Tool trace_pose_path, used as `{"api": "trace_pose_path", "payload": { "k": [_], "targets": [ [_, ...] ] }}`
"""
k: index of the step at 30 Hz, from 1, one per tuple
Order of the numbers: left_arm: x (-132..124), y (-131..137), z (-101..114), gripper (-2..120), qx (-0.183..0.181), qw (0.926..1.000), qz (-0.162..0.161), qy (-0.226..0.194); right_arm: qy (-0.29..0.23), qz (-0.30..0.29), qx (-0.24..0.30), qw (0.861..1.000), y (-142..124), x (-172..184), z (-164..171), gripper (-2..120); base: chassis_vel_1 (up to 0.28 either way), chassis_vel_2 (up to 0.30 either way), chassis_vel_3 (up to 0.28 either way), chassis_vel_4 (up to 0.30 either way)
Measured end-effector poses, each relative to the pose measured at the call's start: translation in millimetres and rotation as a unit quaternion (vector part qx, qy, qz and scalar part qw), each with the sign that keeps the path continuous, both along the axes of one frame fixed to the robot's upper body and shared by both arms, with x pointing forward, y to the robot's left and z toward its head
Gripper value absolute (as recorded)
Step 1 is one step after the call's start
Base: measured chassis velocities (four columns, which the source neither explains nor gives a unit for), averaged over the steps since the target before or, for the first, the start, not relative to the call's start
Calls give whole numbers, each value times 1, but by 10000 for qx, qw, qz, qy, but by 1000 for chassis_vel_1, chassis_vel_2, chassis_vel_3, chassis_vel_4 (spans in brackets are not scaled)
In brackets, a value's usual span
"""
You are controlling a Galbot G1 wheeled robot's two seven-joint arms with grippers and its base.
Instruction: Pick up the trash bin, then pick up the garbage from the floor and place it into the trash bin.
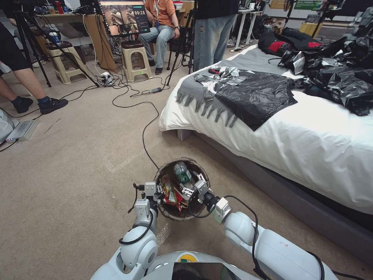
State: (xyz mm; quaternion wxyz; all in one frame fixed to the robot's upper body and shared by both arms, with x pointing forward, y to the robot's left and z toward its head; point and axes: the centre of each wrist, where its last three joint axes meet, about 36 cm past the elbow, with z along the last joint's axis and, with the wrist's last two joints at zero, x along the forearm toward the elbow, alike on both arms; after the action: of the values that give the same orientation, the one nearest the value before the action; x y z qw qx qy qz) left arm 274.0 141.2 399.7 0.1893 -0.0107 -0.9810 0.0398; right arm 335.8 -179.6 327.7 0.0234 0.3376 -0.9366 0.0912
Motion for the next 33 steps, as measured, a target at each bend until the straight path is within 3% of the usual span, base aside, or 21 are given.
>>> {"api": "trace_pose_path", "payload": {
  "k": [2, 5, 18, 33],
  "targets": [
    [0, 0, 0, 0, 0, 10000, 0, 0, -1, -2, 2, 10000, 0, 0, 0, 83, 0, 0, 0, 0],
    [1, 0, -1, 0, 4, 10000, 2, 1, -10, -18, 21, 10000, 2, 0, 1, 97, 0, 0, 0, 0],
    [3, 0, -2, 0, -4, 10000, 7, 5, -68, -43, 84, 9999, 4, 2, 6, 100, 0, 0, 0, 0],
    [4, 1, -2, 0, 15, 10000, 13, 9, -701, -311, 1164, 9902, -7, 16, 104, 100, 0, 0, 0, 0]
  ]
}}
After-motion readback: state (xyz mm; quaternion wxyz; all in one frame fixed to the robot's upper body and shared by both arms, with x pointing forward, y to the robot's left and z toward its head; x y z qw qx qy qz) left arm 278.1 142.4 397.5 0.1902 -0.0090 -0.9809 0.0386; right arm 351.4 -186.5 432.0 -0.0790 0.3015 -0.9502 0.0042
